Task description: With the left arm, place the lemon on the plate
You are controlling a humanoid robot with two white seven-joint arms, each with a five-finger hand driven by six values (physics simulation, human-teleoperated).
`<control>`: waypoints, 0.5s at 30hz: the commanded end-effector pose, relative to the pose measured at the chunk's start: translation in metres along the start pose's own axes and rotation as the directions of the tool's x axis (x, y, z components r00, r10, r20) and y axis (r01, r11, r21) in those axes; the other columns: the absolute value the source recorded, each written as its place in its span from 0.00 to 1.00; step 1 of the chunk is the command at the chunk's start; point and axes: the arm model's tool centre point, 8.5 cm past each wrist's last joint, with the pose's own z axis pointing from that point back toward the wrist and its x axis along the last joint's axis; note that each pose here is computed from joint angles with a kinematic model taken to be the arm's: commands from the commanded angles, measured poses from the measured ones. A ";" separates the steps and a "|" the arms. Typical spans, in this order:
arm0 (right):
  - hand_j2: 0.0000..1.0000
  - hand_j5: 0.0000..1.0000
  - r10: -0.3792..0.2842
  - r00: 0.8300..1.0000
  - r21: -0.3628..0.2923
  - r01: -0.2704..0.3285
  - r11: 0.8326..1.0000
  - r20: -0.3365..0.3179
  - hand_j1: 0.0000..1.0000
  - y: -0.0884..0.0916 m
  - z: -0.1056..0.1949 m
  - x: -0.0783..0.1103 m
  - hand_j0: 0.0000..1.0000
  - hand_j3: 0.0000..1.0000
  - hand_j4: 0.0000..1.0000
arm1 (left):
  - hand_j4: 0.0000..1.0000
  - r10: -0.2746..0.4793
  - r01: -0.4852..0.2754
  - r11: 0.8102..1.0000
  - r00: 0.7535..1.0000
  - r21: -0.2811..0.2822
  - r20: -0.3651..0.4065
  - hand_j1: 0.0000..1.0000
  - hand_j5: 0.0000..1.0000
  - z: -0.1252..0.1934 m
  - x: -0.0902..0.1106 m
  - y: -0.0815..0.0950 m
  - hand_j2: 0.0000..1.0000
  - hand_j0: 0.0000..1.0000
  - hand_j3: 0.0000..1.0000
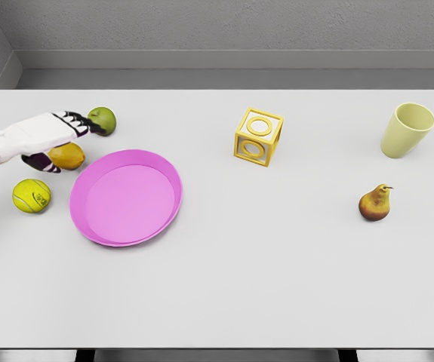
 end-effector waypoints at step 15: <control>1.00 1.00 0.000 1.000 0.000 0.000 1.000 0.001 1.00 0.000 0.000 0.000 1.00 1.00 1.00 | 1.00 0.002 -0.003 1.000 0.999 -0.026 -0.038 1.00 1.00 -0.003 -0.010 -0.009 1.00 1.00 1.00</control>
